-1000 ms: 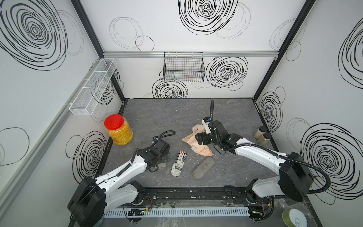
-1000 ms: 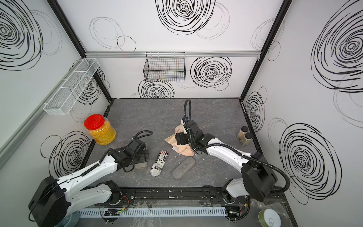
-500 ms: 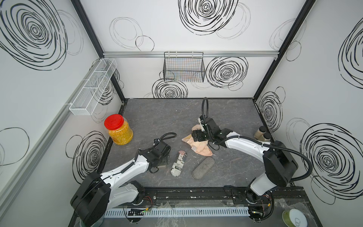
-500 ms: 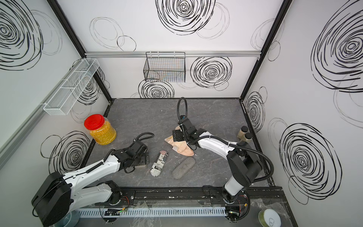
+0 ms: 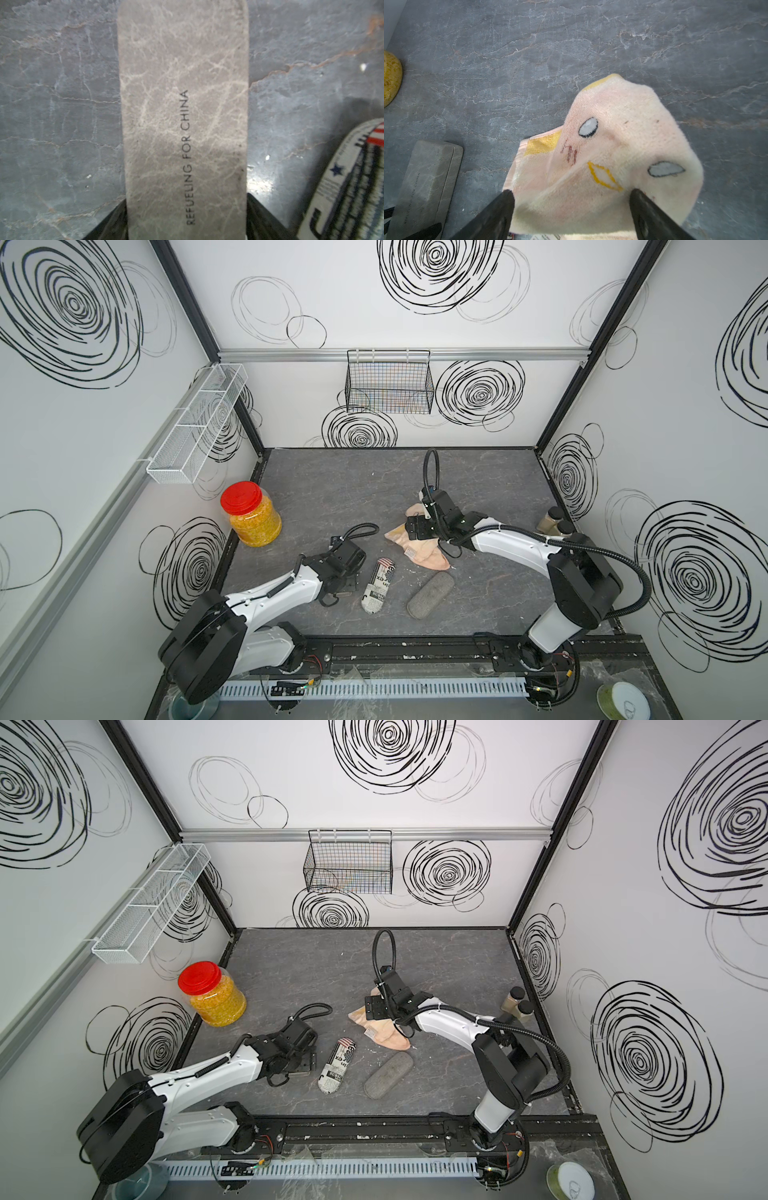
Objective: Wipe the eyeglass case
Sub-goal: Pick up the eyeglass case from the center of the board, then pick up the cleaning item at the center of the board.
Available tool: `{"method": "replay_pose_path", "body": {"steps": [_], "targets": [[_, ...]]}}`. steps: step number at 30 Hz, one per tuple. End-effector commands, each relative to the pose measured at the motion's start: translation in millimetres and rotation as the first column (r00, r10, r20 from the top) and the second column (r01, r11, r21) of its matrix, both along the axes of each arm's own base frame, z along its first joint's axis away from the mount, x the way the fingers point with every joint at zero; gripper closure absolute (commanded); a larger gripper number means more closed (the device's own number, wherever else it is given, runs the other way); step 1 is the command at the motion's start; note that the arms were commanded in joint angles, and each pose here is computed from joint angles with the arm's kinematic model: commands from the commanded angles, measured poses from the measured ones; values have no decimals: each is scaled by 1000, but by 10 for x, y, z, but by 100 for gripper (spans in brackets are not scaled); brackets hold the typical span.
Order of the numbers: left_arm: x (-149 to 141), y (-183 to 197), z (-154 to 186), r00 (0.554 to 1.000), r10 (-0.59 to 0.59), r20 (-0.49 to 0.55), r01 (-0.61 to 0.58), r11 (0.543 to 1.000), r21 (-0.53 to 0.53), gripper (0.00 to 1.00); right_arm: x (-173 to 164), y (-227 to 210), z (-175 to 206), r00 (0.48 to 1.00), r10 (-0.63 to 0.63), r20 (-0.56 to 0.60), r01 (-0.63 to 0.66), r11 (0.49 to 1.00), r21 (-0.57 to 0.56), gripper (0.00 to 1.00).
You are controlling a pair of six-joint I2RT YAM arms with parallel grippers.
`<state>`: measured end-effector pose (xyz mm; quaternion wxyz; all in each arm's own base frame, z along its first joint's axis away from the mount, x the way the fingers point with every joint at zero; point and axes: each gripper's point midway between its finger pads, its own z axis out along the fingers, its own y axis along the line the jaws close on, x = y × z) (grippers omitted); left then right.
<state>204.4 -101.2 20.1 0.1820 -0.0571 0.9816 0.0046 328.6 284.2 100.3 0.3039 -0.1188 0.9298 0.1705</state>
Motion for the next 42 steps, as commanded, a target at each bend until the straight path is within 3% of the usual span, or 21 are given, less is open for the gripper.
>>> {"method": "replay_pose_path", "body": {"steps": [1,6,16,21,27,32,37,42], "targets": [[-7,27,-30,1000,11,6,-11,1000,13,25,32,-11,151,1000,-19,24,19,1000,18,10],[60,-41,129,999,5,46,-4,1000,-25,34,32,-40,217,999,-23,38,22,1000,8,8],[321,-153,608,978,7,208,25,988,-152,37,63,-114,343,999,-49,20,49,999,2,4],[403,-151,714,966,15,259,31,984,-173,37,104,-76,163,998,-58,-30,57,998,-33,3],[501,-308,816,947,18,321,78,956,-282,37,111,-137,-218,990,-96,-104,81,988,-134,3],[575,-390,843,935,14,353,105,943,-315,37,61,-133,-575,982,-89,-165,59,983,-175,10],[635,-579,986,903,0,429,191,895,-402,37,41,-177,-839,976,-99,-196,55,974,-220,18],[649,-642,1048,889,-14,457,229,879,-419,37,72,-273,-985,972,-150,-182,99,959,-266,48]]}}
